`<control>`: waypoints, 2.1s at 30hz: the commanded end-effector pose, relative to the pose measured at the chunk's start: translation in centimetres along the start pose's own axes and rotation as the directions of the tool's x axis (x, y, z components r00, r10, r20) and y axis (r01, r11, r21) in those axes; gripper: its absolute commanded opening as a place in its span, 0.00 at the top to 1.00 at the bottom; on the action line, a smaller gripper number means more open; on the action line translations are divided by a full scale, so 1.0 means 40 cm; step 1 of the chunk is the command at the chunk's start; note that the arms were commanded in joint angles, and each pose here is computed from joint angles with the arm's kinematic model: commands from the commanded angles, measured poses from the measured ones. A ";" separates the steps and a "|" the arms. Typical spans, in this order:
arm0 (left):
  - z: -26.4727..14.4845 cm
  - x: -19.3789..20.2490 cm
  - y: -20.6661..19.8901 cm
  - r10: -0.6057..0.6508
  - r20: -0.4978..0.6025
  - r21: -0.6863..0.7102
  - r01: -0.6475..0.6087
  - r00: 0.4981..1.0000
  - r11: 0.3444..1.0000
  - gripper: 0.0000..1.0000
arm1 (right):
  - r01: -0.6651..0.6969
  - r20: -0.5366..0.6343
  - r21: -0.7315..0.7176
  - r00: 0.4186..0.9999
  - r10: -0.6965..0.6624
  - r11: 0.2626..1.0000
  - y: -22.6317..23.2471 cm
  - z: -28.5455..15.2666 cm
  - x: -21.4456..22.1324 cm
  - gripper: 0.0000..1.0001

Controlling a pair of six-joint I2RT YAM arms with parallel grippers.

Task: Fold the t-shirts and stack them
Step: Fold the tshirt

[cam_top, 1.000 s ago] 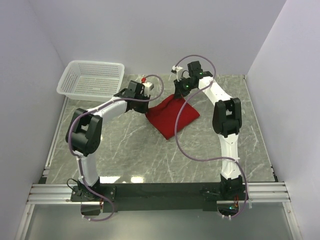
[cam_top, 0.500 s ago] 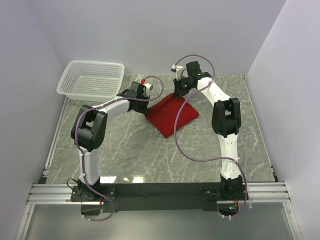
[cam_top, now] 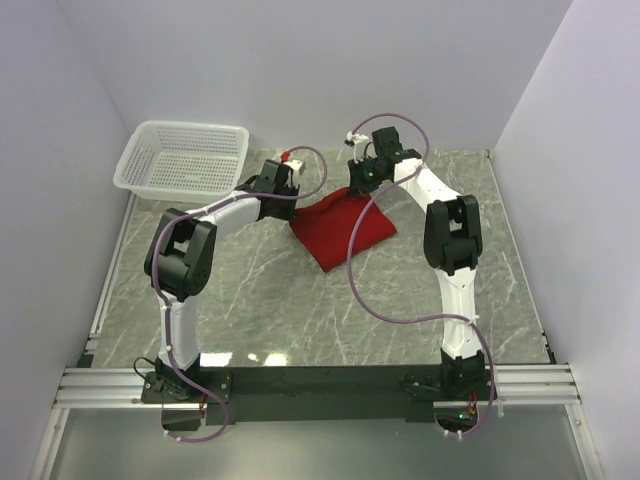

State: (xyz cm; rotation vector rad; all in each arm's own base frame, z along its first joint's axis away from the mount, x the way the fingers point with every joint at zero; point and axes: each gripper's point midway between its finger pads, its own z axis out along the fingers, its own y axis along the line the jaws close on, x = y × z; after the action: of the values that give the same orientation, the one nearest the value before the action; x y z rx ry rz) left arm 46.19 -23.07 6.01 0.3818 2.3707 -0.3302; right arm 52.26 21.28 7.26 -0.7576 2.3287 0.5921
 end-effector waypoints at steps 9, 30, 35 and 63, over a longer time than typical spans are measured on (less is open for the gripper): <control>-0.146 -0.240 0.054 -0.066 0.297 -0.154 0.116 0.953 0.981 0.27 | -0.135 0.208 0.215 0.974 0.090 0.967 -0.070 -0.132 -0.183 0.41; -0.324 0.021 -0.094 -0.343 0.194 0.192 0.308 0.919 0.932 0.33 | -0.151 0.072 0.087 0.987 0.144 0.985 -0.095 -0.043 -0.125 0.40; -0.345 0.051 -0.106 -0.385 0.186 0.218 0.344 0.904 0.913 0.32 | -0.186 0.013 0.064 0.983 0.185 0.981 -0.073 0.004 -0.075 0.41; -0.387 0.089 -0.117 -0.421 0.184 0.223 0.380 0.888 0.898 0.33 | -0.361 0.099 0.092 0.931 0.352 0.928 -0.125 -0.020 -0.079 1.00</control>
State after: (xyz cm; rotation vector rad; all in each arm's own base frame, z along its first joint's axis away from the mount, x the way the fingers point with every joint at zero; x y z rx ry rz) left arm 32.73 -21.44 14.55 -0.0727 2.2158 -0.7334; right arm 55.80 19.82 4.71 -0.3151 2.5214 0.6228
